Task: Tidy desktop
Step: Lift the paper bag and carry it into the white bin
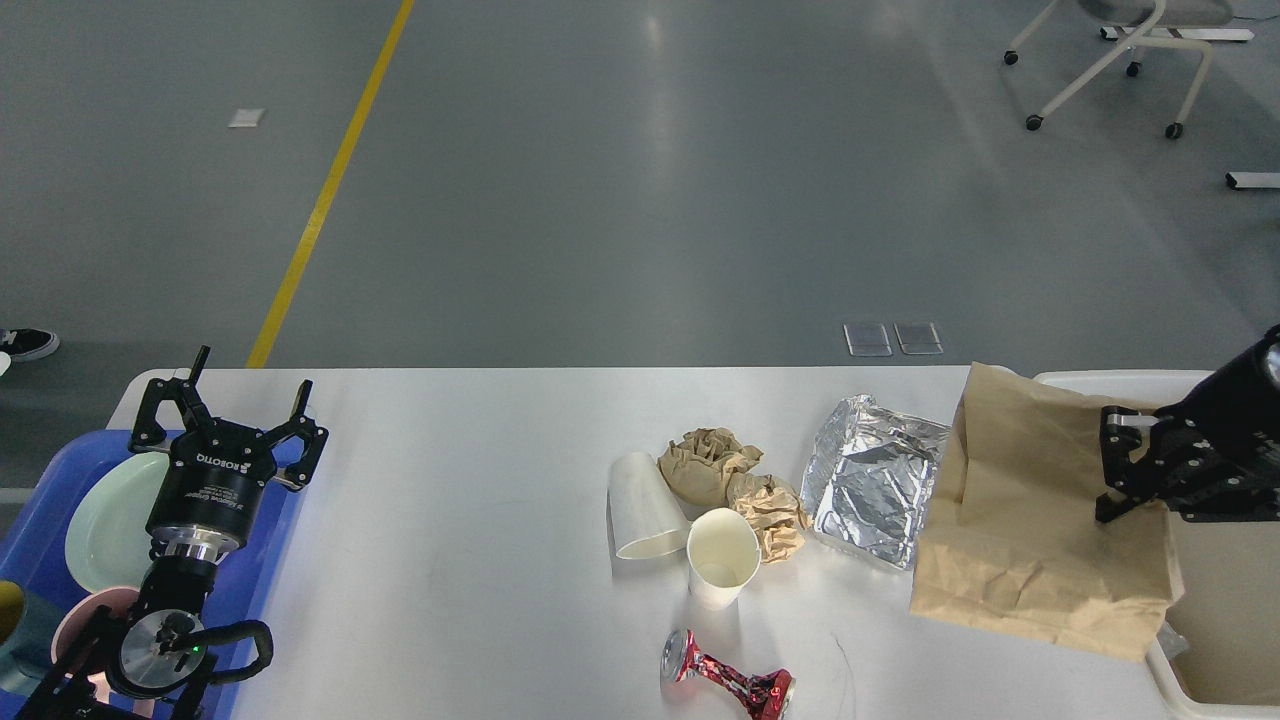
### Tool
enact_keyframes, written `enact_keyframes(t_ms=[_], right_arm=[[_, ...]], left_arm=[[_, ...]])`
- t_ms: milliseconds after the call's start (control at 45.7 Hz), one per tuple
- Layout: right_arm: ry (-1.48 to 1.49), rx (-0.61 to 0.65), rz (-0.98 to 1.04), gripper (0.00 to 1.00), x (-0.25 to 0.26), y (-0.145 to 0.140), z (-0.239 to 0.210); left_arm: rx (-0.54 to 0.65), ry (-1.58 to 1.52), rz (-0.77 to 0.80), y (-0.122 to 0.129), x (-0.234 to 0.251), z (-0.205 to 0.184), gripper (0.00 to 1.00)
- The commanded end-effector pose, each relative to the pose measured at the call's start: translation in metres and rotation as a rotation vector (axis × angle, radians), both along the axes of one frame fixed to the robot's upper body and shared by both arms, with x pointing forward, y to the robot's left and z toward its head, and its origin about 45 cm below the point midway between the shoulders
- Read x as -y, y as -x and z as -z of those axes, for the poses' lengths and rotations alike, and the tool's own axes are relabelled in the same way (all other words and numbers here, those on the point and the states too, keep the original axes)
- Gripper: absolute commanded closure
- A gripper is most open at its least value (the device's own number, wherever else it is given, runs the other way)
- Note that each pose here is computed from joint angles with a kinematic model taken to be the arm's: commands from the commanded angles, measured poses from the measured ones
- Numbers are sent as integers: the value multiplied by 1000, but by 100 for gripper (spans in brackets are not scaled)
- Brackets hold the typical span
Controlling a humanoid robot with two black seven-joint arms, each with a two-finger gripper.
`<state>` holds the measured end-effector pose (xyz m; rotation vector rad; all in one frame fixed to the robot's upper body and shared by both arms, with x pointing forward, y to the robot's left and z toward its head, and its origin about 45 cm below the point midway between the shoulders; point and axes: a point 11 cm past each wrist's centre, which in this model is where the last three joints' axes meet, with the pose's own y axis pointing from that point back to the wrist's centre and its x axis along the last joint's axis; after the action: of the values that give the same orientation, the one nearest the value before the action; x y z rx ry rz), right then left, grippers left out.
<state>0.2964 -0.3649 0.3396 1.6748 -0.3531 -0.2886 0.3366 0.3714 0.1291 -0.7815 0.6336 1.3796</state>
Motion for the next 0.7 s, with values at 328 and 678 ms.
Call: enact_keyframes(t_ms=[328,678], right_arm=[[87,150,21,100,18,-20,-30],[335,328,284,100,133,-38,11]], left_arm=[[-1,0,1,0,0,0,4],[0,0,0,0,0,0,4]])
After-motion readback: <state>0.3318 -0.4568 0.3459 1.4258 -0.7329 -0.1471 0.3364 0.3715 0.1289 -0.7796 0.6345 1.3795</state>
